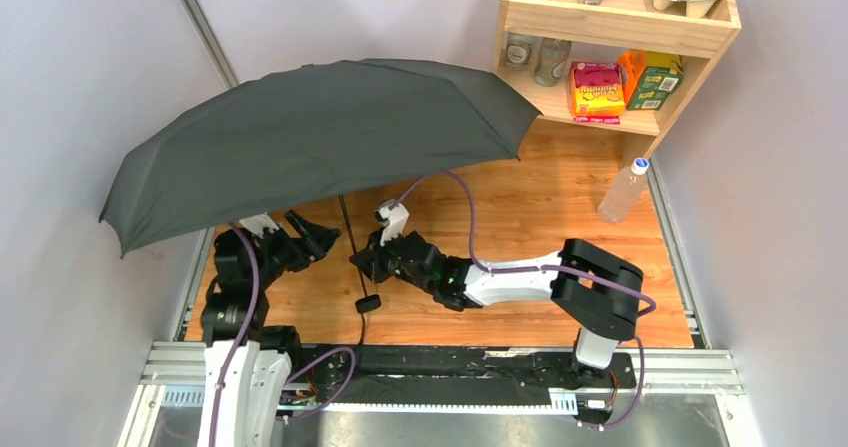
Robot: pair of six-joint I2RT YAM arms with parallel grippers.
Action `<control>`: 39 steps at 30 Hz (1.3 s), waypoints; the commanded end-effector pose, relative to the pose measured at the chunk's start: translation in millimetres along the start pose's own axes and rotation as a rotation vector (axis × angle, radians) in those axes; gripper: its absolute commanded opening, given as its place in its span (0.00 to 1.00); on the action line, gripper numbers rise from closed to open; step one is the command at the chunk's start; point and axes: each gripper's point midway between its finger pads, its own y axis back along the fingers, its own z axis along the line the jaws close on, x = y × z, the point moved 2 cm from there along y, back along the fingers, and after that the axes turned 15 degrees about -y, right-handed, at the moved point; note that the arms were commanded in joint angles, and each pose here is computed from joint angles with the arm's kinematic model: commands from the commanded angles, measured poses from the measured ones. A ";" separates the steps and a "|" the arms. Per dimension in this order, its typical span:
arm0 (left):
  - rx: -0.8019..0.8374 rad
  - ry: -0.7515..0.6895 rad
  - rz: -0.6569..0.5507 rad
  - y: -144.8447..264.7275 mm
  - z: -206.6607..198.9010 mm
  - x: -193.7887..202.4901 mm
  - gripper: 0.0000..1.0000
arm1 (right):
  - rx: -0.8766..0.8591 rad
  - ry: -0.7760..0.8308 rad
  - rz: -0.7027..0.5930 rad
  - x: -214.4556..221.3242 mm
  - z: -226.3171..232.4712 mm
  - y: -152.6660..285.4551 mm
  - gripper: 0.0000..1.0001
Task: Put away the umbrella
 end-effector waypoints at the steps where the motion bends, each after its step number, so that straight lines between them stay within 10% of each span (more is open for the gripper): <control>1: 0.292 0.128 -0.035 -34.3 -28.1 -5.0 0.84 | -0.221 -0.139 -0.004 -19.2 54.8 21.6 0.00; 9: 0.496 0.077 -0.042 -35.2 -53.3 -3.4 0.78 | -0.269 -0.180 0.045 -11.2 59.9 40.2 0.00; 13: 0.511 0.102 -0.034 -40.7 -52.7 -1.5 0.44 | -0.297 -0.205 0.089 -8.4 68.1 62.7 0.01; 18: 0.566 0.036 -0.014 -33.9 -69.2 -2.1 0.00 | -0.181 -0.221 0.063 -22.7 51.1 94.8 0.52; 25: 0.594 -0.078 -0.032 -5.9 -106.2 -17.7 0.00 | 0.046 -0.292 -0.107 -98.3 59.1 128.2 0.91; 39: 0.580 -0.089 0.023 0.8 -119.2 -2.2 0.00 | 0.463 -0.037 -0.275 -176.8 76.7 57.6 0.80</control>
